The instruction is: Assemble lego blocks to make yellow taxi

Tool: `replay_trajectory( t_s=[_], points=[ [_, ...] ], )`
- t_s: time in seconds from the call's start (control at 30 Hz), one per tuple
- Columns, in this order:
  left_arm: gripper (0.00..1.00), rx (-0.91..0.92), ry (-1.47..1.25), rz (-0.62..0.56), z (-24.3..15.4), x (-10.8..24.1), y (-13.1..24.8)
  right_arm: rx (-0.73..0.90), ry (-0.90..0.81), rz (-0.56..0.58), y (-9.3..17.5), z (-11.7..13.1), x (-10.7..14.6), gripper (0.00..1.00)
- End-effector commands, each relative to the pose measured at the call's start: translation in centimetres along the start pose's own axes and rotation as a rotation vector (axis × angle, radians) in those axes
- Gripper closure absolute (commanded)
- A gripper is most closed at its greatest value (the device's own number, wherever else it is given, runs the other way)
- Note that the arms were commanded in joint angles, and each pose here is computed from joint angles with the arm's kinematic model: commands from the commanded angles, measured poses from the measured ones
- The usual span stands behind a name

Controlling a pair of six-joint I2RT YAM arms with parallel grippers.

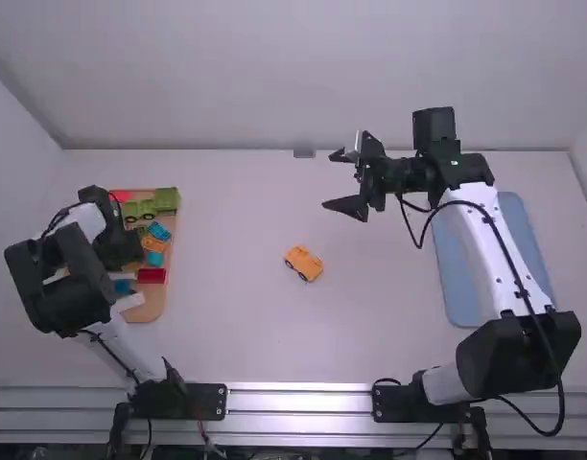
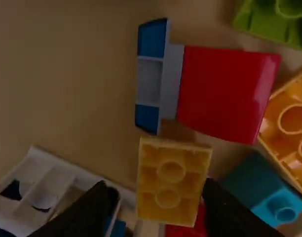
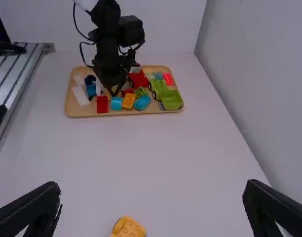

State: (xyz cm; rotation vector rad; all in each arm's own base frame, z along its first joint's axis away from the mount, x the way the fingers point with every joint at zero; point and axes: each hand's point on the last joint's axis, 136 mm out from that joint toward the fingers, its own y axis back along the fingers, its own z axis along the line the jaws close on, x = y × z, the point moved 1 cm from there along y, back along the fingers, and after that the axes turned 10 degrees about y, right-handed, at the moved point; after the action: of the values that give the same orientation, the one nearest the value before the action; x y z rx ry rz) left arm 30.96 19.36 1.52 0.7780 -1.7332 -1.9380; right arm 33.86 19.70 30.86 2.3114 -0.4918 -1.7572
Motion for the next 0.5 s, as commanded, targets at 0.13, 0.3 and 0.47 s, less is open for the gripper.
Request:
replay_trajectory(
  t_s=[0.13,0.3,0.47],
  points=[
    [0.53,0.045,-0.007,0.01,-0.55,1.09,-1.39,0.006,0.03,-0.019,0.4,-0.07,-1.44,0.01],
    [0.57,0.042,0.005,0.023,-0.48,1.57,-1.63,0.006,0.03,-0.019,0.4,-0.08,-1.44,0.01],
    [0.65,0.044,0.024,0.004,-0.54,1.11,-1.63,0.006,0.028,-0.019,0.39,-0.06,-1.44,0.01]
  ],
)
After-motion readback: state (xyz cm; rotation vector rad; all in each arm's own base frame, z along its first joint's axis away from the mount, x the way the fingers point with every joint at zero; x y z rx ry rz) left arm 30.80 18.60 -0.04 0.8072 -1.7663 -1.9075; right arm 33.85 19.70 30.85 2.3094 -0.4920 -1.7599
